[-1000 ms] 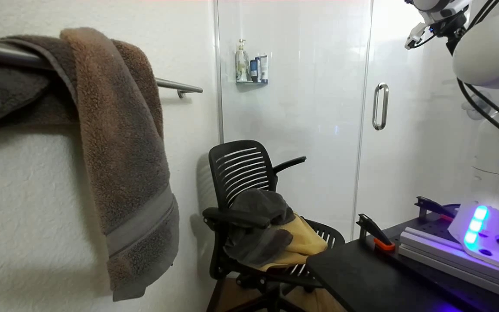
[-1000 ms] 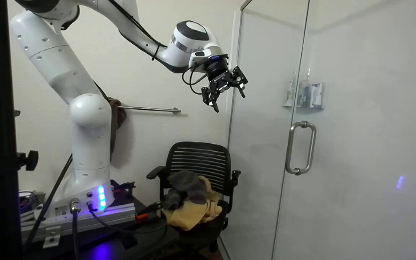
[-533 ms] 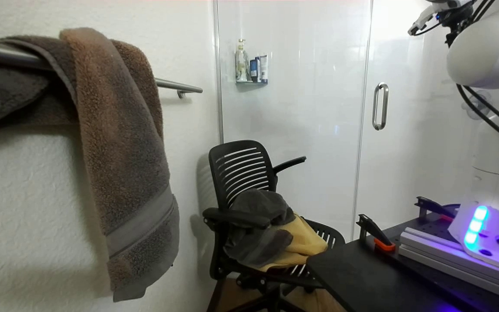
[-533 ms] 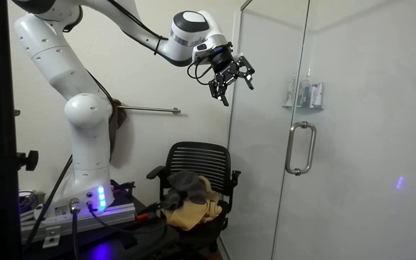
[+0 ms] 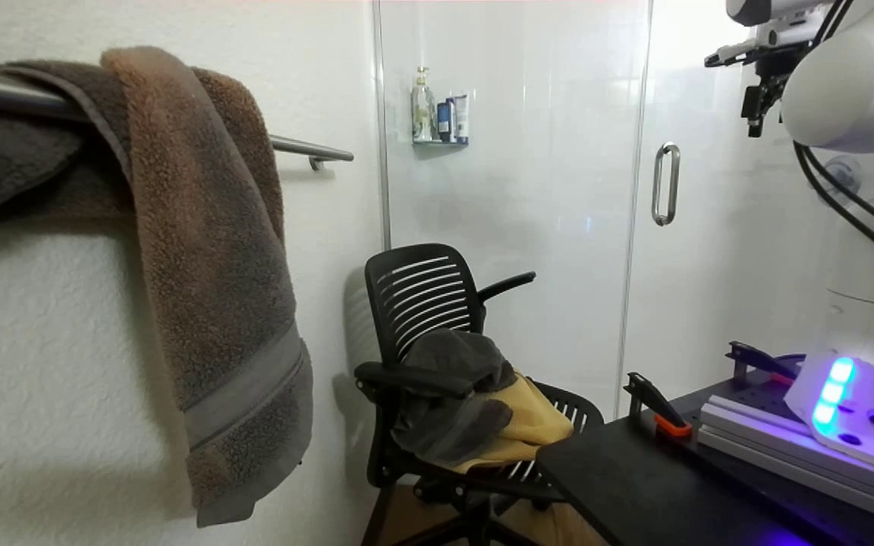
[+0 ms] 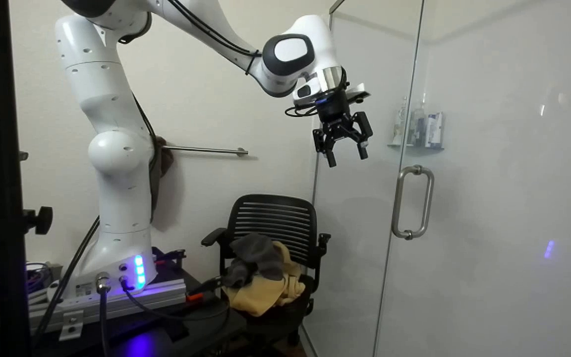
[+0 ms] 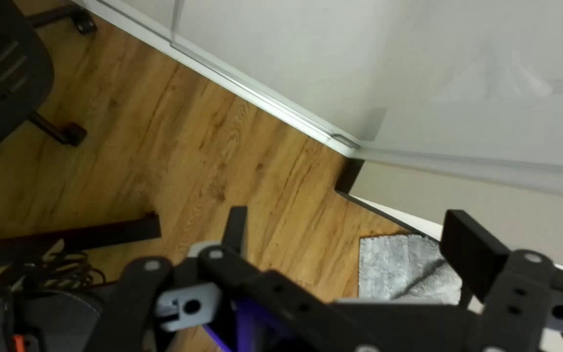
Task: Unhang the yellow and gray towels and put them on the chair, and then open the bathing room door
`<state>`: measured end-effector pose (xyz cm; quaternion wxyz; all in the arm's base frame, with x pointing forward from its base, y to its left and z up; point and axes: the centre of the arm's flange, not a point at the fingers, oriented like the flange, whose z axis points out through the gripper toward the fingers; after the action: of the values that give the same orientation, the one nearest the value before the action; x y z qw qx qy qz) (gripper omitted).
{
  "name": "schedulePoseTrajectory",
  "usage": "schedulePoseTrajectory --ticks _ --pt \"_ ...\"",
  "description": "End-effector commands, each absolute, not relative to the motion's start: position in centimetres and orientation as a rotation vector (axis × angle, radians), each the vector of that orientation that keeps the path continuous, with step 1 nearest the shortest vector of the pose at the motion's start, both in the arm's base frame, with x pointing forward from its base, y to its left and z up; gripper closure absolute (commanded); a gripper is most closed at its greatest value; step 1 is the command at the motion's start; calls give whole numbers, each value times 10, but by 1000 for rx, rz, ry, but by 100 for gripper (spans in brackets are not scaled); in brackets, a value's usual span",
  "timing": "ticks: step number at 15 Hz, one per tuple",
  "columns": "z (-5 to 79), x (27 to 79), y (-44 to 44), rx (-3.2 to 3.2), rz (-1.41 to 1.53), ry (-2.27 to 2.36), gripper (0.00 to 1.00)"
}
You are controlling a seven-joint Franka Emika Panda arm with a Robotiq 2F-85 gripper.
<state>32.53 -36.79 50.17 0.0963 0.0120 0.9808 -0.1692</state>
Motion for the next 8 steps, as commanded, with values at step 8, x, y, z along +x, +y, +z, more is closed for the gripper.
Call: schedulePoseTrajectory --ticks 8 --pt "508 356 -376 -45 -531 2808 0"
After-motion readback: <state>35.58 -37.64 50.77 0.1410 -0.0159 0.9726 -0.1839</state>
